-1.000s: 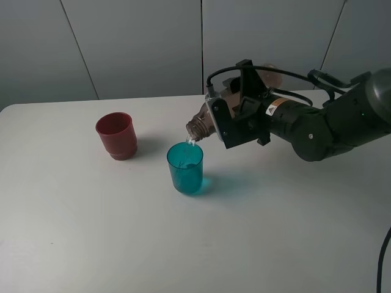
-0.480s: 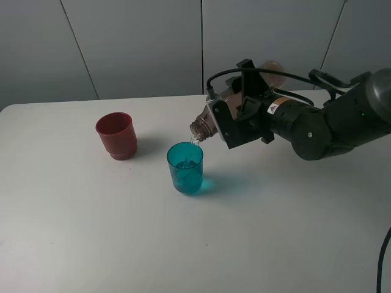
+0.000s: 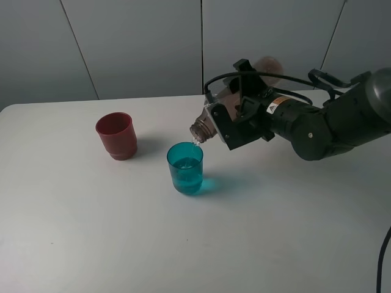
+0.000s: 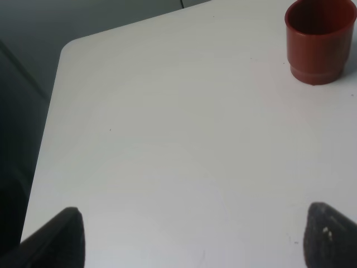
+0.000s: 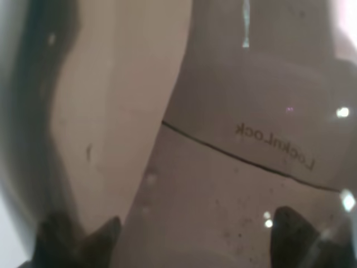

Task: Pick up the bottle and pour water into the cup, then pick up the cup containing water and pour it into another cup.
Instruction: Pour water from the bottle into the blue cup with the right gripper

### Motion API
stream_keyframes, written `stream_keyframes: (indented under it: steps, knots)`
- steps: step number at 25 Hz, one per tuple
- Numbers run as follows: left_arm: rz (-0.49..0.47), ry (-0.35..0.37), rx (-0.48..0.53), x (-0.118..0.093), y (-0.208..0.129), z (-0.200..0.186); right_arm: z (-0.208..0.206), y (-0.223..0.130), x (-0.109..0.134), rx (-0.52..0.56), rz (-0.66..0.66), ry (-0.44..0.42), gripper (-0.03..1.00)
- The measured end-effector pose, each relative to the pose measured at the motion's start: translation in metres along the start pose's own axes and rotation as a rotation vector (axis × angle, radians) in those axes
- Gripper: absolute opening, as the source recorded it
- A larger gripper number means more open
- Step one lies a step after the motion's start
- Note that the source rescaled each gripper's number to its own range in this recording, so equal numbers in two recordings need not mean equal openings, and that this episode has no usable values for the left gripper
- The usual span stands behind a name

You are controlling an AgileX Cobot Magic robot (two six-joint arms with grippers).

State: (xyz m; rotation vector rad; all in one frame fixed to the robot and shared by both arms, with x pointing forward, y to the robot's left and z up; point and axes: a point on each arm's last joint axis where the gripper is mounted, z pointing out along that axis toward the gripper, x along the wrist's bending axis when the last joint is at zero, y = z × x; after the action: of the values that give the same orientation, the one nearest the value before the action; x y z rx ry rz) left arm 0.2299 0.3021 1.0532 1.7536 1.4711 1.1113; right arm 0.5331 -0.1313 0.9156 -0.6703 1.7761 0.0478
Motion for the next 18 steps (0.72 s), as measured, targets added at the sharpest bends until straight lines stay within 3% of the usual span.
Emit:
stream_keyframes:
  steps: [18]
  knots:
    - [0.0,0.0,0.0,0.0,0.0,0.0,0.0002,0.0064,-0.006,-0.067,-0.139,-0.062,0.05]
